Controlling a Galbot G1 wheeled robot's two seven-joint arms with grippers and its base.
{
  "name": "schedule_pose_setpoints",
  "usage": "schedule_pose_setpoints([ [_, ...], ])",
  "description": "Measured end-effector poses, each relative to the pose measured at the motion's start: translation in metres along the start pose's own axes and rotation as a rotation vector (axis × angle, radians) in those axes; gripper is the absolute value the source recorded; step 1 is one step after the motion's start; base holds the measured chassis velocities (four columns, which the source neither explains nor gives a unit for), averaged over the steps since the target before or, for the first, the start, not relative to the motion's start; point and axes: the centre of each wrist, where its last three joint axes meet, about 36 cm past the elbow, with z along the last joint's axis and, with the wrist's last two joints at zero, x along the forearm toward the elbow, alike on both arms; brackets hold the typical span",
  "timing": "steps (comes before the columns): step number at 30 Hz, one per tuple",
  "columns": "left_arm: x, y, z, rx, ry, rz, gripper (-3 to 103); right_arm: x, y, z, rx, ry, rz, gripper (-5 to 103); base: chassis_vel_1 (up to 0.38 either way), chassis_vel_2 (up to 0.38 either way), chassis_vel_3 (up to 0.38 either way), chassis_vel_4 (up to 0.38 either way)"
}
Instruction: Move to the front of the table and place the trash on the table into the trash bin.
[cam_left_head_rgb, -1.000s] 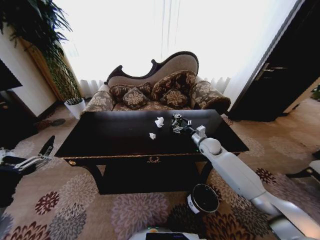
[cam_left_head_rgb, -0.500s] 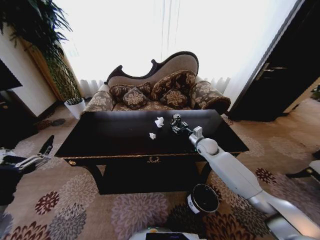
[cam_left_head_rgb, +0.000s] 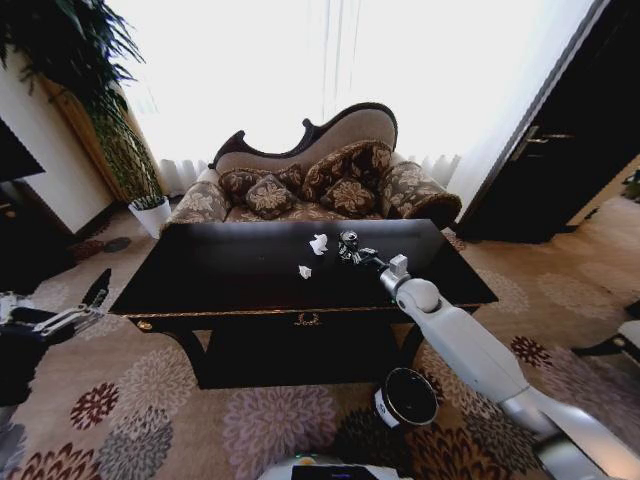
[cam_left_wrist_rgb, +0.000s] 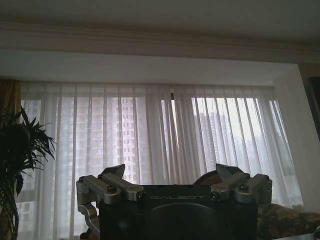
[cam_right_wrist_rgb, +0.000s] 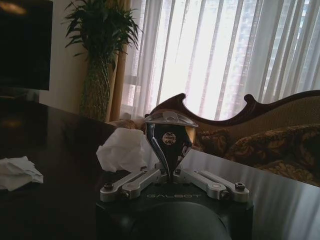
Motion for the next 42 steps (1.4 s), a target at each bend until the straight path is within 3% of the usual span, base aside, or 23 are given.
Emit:
schedule_pose_setpoints([
  [3, -0.002, 0.002, 0.000, 0.000, -0.003, 0.002, 100, 0.011, 0.002, -0.003, -0.033, -0.030, -0.012, 0, 0.000, 0.000, 0.000, 0.000],
  [9, -0.008, -0.001, 0.006, 0.024, -0.020, 0.018, 100, 0.044, 0.009, -0.013, -0.183, -0.133, -0.012, 0, 0.000, 0.000, 0.000, 0.000],
  [11, -0.009, -0.002, 0.007, 0.028, -0.023, 0.020, 100, 0.053, 0.009, -0.014, -0.201, -0.144, -0.012, 0, 0.000, 0.000, 0.000, 0.000],
  [17, -0.018, -0.002, 0.012, 0.045, -0.049, 0.037, 100, 0.110, 0.010, -0.023, -0.274, -0.238, -0.007, 0, 0.000, 0.000, 0.000, 0.000],
  [20, -0.023, 0.000, 0.014, 0.058, -0.072, 0.043, 100, 0.146, 0.023, -0.018, -0.323, -0.305, -0.014, 0, 0.000, 0.000, 0.000, 0.000],
  [30, -0.040, -0.003, 0.021, 0.107, -0.123, 0.080, 100, 0.223, 0.060, -0.006, -0.358, -0.449, -0.155, 0, 0.000, 0.000, 0.000, 0.000],
  [38, -0.053, 0.001, 0.021, 0.123, -0.145, 0.113, 100, 0.267, 0.101, 0.058, -0.383, -0.445, -0.322, 0, 0.000, 0.000, 0.000, 0.000],
  [42, -0.056, 0.002, 0.020, 0.129, -0.150, 0.123, 100, 0.275, 0.124, 0.091, -0.399, -0.410, -0.332, 0, 0.000, 0.000, 0.000, 0.000],
])
